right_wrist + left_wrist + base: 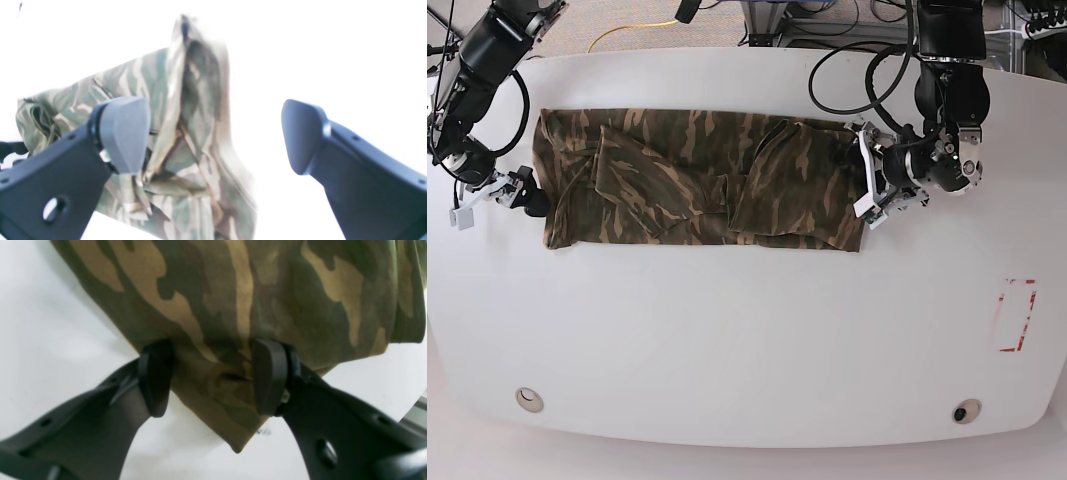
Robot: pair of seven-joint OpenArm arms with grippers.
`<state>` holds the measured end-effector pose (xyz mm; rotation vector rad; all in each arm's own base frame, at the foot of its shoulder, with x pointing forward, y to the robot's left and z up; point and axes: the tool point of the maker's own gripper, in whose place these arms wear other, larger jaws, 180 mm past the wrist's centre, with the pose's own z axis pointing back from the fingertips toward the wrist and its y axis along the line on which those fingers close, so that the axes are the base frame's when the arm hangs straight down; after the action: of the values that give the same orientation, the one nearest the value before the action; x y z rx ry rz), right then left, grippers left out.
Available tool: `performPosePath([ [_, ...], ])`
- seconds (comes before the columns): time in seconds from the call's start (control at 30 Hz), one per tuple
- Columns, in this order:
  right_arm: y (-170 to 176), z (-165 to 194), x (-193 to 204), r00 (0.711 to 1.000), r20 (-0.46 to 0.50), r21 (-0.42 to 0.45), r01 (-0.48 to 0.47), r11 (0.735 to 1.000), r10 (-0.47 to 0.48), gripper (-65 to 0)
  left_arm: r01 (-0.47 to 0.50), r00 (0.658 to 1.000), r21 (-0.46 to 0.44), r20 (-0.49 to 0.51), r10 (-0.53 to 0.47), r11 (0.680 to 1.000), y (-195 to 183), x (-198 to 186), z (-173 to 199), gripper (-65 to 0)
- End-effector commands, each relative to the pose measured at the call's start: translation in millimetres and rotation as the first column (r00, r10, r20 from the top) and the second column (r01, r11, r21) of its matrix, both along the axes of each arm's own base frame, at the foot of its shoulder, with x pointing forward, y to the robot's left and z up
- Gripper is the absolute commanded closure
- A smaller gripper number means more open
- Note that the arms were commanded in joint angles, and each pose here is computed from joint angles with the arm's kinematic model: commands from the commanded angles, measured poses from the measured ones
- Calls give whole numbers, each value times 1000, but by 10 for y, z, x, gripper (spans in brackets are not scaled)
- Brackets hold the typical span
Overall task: Fold the T-shirt properly
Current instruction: 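Grasp both ends and fold the strip in half again with both grippers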
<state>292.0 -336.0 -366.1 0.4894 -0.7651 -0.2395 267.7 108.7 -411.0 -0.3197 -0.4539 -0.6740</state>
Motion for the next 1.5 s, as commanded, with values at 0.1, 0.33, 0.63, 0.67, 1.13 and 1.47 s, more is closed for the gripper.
performPosePath([
  [0.1,-81,40,-60,1000,14,-18,3,1000,-3,-591,-1,1000,47,-8,1,999,96,29,-7,-351],
  [0.33,308,-214,-196,1000,-15,54,-17,998,17,-591,0,1000,46,-2,0,999,91,37,10,-351],
  [0.63,953,-129,-25,987,46,59,-154,986,151,-588,1,1000,46,1,-1,999,89,41,18,-351],
  [0.67,982,-111,-14,986,53,56,-160,985,158,-579,1,1000,46,-1,-1,999,89,35,14,-351],
  [1.13,869,-33,46,984,42,-74,-169,983,172,0,3,1000,38,-9,-2,999,49,22,-8,-351],
  [1.47,837,376,-41,967,43,-322,-225,920,251,0,-4,1000,-23,28,4,1000,-201,209,115,-356],
])
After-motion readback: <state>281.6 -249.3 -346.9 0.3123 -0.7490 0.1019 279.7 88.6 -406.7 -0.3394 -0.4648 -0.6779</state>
